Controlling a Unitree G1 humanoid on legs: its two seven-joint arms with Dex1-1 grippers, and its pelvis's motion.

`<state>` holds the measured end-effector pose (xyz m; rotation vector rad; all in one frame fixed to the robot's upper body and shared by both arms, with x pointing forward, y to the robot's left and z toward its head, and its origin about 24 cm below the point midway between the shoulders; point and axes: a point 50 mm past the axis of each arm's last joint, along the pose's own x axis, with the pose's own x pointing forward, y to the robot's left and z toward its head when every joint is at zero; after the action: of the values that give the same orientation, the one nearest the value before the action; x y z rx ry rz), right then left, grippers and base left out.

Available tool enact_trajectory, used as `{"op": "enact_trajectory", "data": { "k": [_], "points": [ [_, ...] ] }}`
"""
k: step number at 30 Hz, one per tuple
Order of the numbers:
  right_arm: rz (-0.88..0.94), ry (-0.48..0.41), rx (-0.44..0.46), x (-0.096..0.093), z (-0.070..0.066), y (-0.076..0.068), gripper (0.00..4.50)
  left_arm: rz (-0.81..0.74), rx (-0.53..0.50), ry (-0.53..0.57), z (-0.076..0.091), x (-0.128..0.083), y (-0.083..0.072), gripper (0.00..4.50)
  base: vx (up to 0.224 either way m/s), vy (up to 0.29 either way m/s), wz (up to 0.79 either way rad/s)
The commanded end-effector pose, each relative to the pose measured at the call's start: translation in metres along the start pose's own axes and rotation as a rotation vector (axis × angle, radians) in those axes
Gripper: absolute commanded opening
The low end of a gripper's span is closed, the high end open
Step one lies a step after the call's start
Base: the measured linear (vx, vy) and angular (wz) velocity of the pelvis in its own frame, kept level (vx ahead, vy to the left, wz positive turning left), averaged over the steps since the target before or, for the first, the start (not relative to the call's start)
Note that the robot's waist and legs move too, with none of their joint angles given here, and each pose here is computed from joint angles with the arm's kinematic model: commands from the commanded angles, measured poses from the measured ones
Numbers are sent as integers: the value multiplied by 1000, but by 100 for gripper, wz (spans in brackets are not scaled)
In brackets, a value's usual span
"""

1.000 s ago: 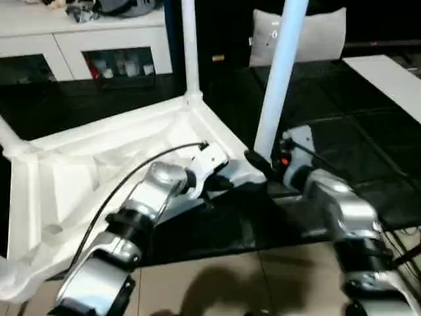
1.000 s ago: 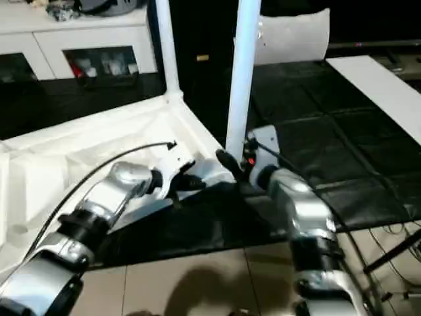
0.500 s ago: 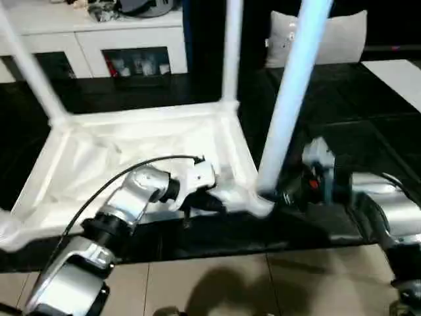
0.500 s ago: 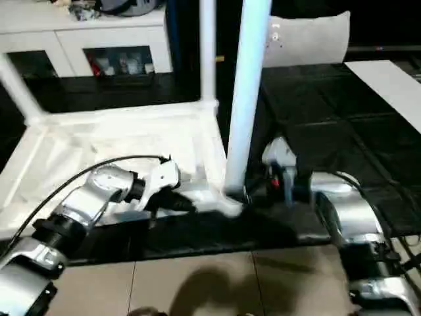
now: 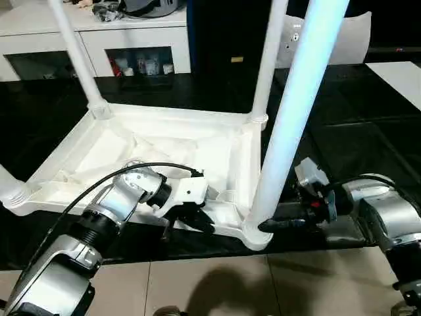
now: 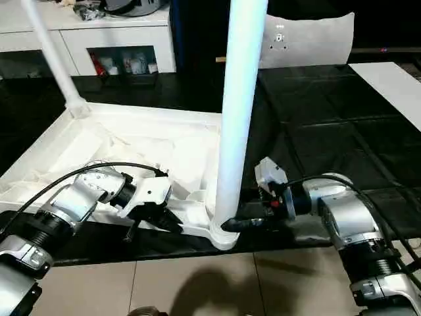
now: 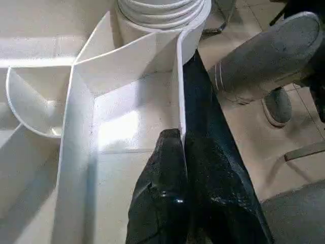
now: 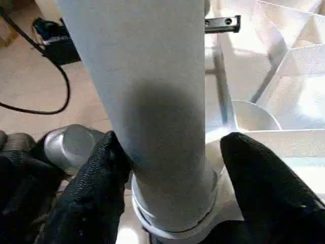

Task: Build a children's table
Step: Rotate leg to tighten

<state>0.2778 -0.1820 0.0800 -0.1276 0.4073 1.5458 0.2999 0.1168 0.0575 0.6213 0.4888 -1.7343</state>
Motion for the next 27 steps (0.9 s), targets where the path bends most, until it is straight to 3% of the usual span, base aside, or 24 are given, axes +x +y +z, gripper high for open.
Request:
{"op": "enact_trajectory", "data": {
  "k": [1, 6, 13, 17, 24, 27],
  "points": [
    [15, -21, 3, -1, 4, 0, 264, -126, 12, 54, -5, 11, -10, 0, 0, 0, 0],
    [33, -51, 21, 2, 4, 1, 220, -136, 0, 47, -6, 11, -12, 0, 0, 0, 0],
    [17, -197, 76, 15, 11, 4, 195, -43, -78, -22, -2, 13, -7, 0, 0, 0, 0],
    [-269, -231, 110, 32, 15, -15, 195, 112, -196, -125, 9, 18, 7, 0, 0, 0, 0],
    [-731, -252, 224, 53, 17, -46, 192, 340, -358, -186, 24, 36, 26, 0, 0, 0, 0],
    [-821, -259, 258, 61, 18, -50, 192, 394, -396, -202, 30, 43, 30, 0, 0, 0, 0]
  ]
}}
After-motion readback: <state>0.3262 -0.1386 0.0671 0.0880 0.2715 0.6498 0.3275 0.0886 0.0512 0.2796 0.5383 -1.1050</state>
